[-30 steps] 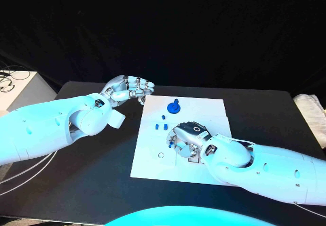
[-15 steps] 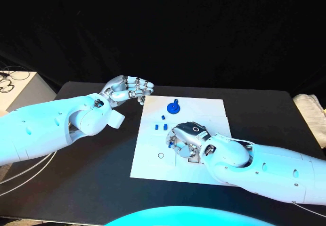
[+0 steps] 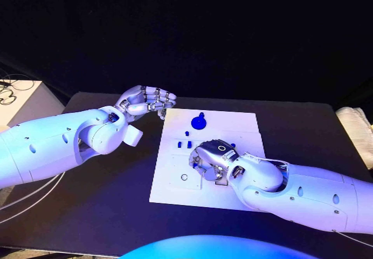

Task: Assemble the parts on the task board

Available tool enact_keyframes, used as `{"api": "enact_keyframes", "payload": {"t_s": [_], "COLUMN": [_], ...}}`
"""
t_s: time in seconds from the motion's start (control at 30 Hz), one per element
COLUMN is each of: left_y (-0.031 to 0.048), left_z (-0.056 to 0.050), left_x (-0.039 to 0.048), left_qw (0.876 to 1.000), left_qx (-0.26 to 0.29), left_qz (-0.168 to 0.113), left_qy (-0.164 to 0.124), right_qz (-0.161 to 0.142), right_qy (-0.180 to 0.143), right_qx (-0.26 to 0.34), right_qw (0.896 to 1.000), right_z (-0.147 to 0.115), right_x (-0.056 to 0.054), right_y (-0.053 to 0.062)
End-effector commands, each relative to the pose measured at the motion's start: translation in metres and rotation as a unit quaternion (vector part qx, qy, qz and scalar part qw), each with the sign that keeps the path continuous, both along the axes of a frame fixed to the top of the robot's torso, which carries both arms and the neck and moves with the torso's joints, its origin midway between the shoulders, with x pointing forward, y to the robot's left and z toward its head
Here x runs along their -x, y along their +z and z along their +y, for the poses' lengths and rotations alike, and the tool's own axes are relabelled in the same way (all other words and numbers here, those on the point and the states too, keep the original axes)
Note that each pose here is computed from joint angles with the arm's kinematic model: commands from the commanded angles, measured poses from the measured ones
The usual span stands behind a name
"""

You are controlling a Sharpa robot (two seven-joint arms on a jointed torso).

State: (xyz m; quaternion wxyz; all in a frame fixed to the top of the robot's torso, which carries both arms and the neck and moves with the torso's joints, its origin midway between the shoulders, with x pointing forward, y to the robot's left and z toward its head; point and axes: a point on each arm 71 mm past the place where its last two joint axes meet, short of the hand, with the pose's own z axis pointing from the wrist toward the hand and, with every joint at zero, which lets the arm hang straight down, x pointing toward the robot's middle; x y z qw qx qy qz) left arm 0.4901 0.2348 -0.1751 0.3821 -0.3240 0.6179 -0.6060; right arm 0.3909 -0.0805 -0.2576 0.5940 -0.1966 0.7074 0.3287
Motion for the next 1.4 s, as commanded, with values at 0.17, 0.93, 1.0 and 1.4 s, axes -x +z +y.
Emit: {"api": "enact_keyframes", "payload": {"t_s": [0.17,0.93,1.0,1.4], "left_y": [0.0007,0.0003,0.0003,-0.0001], "left_z": [-0.001,0.0,0.0,0.0], "left_x": [0.0004,-0.0004,-0.0004,-0.0003], "left_qw": [1.0,1.0,1.0,1.0], "left_qx": [0.002,0.001,0.001,0.001], "left_qz": [-0.001,-0.001,-0.001,-0.001], "left_qy": [-0.003,-0.001,-0.001,-0.002], "right_qz": [0.009,-0.005,-0.004,0.017], "right_qy": [0.006,-0.026,-0.034,-0.1], "right_qx": [0.016,-0.047,-0.047,0.0], "right_qw": [1.0,0.999,0.998,0.995], "right_z": [-0.004,-0.025,-0.032,-0.095], "right_x": [0.003,0.003,0.0,-0.036], "right_y": [-0.008,0.009,0.016,0.06]}}
